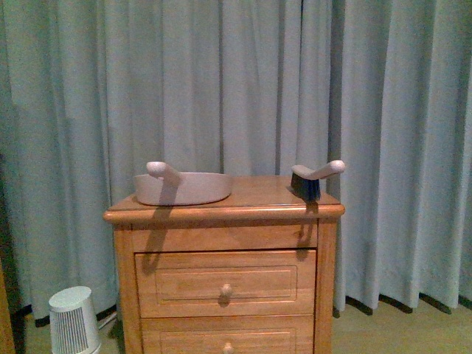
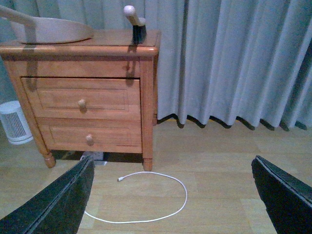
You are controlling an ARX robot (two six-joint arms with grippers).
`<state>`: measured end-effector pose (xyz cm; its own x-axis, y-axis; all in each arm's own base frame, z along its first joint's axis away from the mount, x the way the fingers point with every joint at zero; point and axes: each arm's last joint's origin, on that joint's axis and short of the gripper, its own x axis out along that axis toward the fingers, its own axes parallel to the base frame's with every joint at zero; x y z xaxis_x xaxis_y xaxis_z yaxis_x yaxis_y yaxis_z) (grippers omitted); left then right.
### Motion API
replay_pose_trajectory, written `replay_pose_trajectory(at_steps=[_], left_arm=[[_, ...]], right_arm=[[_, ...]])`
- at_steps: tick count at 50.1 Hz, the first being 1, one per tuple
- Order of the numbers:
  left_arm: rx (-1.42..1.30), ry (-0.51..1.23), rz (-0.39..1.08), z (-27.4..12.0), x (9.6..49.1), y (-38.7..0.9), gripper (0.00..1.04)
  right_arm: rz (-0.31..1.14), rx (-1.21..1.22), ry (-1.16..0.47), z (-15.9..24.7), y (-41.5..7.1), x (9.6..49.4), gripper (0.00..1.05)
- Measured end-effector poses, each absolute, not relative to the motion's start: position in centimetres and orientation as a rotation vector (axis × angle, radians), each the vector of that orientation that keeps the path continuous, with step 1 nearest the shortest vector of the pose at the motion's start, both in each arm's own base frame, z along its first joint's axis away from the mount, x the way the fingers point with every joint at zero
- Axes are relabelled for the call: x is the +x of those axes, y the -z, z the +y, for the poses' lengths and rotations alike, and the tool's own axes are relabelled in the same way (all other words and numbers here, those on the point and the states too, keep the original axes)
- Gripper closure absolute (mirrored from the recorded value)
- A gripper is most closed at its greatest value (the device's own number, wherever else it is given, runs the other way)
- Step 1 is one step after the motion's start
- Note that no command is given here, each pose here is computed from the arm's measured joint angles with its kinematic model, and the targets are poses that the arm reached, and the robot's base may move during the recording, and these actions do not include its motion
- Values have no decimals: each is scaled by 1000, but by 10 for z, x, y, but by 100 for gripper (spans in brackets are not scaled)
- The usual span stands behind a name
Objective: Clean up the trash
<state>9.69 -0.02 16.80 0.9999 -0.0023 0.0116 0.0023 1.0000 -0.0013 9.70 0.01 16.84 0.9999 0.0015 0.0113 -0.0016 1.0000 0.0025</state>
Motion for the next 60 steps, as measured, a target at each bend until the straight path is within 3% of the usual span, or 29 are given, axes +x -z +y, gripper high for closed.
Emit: replay_pose_trajectory(at_steps=[60], left_arm=[[-2, 2, -12, 0, 97, -168, 8]], right_arm=[[-11, 2, -2, 0, -168, 97, 7]])
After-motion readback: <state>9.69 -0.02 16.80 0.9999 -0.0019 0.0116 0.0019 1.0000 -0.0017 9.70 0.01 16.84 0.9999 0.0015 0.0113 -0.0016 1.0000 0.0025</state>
